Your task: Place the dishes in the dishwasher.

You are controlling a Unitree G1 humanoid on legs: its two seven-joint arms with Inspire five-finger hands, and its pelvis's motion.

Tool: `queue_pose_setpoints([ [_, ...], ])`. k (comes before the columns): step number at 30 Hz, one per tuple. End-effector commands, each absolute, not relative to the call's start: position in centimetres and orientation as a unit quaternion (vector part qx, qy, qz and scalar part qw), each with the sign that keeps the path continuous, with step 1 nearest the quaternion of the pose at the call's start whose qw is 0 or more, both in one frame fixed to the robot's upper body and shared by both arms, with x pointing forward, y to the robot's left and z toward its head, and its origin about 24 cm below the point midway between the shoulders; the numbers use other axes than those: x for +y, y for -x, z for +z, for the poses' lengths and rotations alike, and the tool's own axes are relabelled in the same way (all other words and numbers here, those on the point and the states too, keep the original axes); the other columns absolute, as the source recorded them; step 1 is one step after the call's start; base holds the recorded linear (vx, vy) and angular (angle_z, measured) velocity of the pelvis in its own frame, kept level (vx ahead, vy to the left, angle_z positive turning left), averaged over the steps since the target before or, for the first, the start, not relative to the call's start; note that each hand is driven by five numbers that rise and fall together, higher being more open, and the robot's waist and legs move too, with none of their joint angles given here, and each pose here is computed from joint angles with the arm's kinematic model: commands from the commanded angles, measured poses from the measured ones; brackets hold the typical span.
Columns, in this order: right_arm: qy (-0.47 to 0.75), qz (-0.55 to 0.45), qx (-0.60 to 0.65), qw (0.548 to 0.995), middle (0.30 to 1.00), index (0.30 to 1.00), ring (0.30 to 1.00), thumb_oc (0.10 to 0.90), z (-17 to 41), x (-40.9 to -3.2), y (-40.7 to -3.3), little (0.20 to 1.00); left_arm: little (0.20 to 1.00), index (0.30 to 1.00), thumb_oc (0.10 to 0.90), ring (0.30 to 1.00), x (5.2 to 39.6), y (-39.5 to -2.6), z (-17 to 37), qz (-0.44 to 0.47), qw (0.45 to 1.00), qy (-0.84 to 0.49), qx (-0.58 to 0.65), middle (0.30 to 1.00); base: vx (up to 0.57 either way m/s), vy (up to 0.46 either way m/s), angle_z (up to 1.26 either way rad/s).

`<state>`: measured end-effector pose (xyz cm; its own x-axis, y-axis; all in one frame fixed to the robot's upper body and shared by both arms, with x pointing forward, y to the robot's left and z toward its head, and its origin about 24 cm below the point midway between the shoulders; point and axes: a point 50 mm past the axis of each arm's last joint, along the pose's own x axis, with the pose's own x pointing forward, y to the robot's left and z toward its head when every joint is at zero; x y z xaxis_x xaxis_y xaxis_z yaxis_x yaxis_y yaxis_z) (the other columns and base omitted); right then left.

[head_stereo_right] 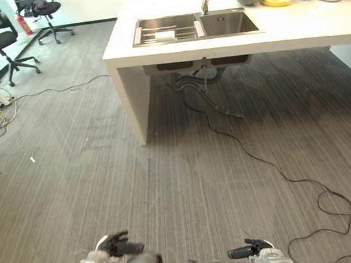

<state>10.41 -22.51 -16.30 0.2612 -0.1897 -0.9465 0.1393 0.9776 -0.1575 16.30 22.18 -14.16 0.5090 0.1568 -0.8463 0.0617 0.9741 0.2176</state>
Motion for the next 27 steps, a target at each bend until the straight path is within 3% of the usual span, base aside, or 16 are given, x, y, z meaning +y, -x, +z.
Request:
queue_pose_setpoints([
  [1, 0.066, -0.108, 0.585, 0.801, 0.9, 0.9, 0.9, 0.8, -15.6, -24.8, -11.0, 0.9, 0.9, 0.9, 0.8, 0.9, 21.5, -13.9, -15.3, 0.022, 0.84, -0.119, 0.528, 0.9, 0.49, 0.061, -0.8],
  [4, 0.077, -0.115, 0.58, 0.803, 0.9, 0.9, 0.9, 0.8, -15.4, -25.4, -11.1, 0.9, 0.9, 0.9, 0.8, 0.9, 21.2, -14.3, -15.1, 0.024, 0.846, -0.124, 0.517, 0.9, 0.37, 0.033, -0.15],
  [8, 0.073, -0.122, 0.574, 0.806, 0.9, 0.9, 0.9, 0.8, -15.4, -25.3, -11.2, 0.9, 0.9, 0.9, 0.8, 0.9, 21.7, -17.8, -13.0, 0.048, 0.894, -0.125, 0.426, 0.9, 0.37, 0.015, -0.65],
  [10, 0.057, -0.133, 0.556, 0.819, 0.9, 0.9, 0.9, 0.8, -15.3, -24.8, -11.7, 0.9, 0.9, 0.9, 0.8, 0.9, 22.3, -22.8, -7.7, 0.113, 0.956, -0.081, 0.26, 0.9, 0.34, 0.006, -0.34],
  [13, 0.05, -0.11, 0.533, 0.837, 0.9, 0.9, 0.9, 0.8, -15.3, -23.2, -12.8, 0.9, 0.9, 0.9, 0.8, 0.9, 22.1, -26.2, -1.4, 0.153, 0.982, -0.063, 0.093, 0.9, 0.33, -0.001, 0.09],
  [17, 0.065, -0.102, 0.492, 0.862, 0.9, 0.9, 0.9, 0.8, -14.5, -21.7, -15.3, 0.9, 0.9, 0.9, 0.8, 0.9, 22.8, -28.9, 7.4, 0.248, 0.957, -0.114, -0.095, 0.9, 0.31, 0.085, 0.11],
  [21, 0.072, -0.112, 0.485, 0.864, 0.9, 0.9, 0.9, 0.8, -14.7, -21.2, -14.6, 0.9, 0.9, 0.9, 0.8, 0.9, 23.2, -29.4, 15.0, 0.343, 0.891, -0.134, -0.266, 0.9, 0.39, 0.071, -0.05],
  [27, 0.086, -0.092, 0.529, 0.839, 0.9, 0.9, 0.9, 0.8, -15.8, -21.6, -11.2, 0.9, 0.9, 0.9, 0.8, 0.9, 22.2, -29.5, 17.4, 0.289, 0.872, -0.222, -0.327, 0.9, 0.34, -0.086, 0.47],
])
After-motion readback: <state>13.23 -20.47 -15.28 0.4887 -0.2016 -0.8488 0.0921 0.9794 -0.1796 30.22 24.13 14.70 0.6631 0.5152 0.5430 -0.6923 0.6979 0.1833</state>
